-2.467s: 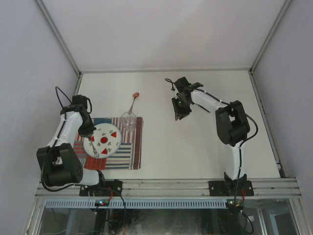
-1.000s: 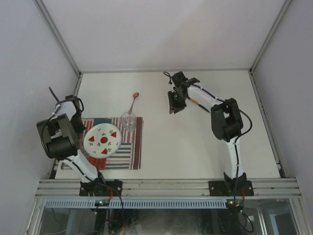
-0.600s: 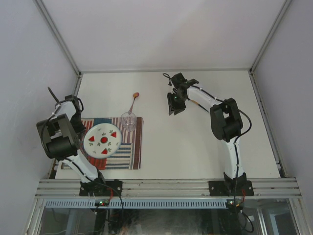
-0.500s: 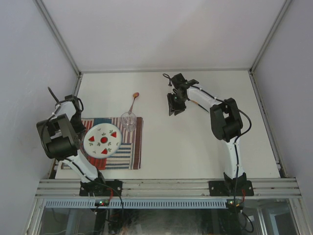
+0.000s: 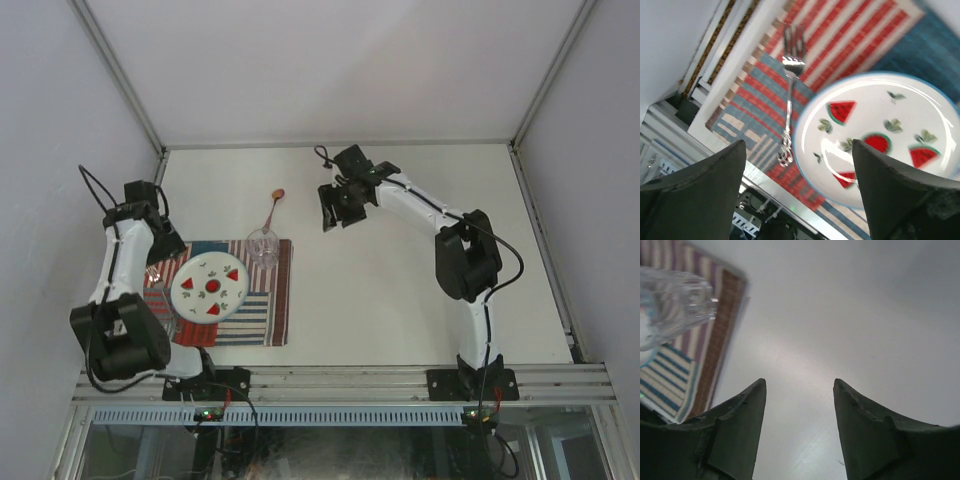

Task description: Set the dinner table for one person

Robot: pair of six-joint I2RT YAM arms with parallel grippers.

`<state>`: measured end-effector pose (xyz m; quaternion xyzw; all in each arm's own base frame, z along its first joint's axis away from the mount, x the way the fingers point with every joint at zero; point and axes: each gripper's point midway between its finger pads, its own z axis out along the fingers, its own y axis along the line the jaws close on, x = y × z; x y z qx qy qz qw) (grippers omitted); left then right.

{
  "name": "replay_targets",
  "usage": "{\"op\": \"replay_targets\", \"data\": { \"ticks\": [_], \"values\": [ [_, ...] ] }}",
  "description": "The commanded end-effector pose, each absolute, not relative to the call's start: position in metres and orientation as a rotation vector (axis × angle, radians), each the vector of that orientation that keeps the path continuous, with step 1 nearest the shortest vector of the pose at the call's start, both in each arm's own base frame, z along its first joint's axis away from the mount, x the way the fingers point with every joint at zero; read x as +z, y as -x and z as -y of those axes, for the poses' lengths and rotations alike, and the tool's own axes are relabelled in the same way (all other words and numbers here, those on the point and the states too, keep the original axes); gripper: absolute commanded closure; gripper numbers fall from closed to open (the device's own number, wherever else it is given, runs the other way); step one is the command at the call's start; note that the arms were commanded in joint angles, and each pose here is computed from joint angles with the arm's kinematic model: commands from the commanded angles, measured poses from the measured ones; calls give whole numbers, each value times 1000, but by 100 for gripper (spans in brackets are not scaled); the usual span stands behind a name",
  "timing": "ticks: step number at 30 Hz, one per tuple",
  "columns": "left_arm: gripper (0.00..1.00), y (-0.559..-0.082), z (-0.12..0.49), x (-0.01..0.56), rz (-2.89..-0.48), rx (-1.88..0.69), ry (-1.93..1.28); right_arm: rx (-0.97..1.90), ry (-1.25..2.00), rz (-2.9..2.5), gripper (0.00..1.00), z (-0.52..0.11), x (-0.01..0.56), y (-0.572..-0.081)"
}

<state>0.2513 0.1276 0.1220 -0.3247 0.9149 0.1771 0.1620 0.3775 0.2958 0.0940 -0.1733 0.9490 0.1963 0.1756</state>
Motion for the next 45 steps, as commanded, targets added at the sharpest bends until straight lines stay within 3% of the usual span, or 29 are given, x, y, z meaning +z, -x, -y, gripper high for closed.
{"op": "replay_targets", "data": {
  "ticks": [1,5,9,11,14,21,28,32,37,45],
  "values": [
    [8,-239,-86,146,-2573,390,832,738,587,-2488,43,-346,165,-368],
    [6,-217,-77,152,-2600,375,754,760,597,-2464,42,-367,179,-353],
    [6,-198,-41,168,-2735,126,732,687,614,-2493,42,-374,179,-345],
    [6,-192,-43,185,-2738,203,752,656,594,-2516,42,-374,179,-343],
    [7,-184,-54,187,-2662,333,773,680,540,-2522,42,-379,188,-343],
    [6,-189,-62,220,-2355,290,830,768,618,-2461,40,-415,217,-328],
    [4,-229,34,243,-2150,-499,772,865,568,-2415,40,-449,229,-327],
    [2,-229,25,223,-2063,-485,906,1010,499,-2404,40,-476,239,-327],
    [1,-219,2,208,-2008,-317,946,1188,632,-2236,20,-534,264,-288],
    [0,-227,-6,224,-1764,-393,1005,1164,737,-2076,9,-582,278,-228]
  ]
}}
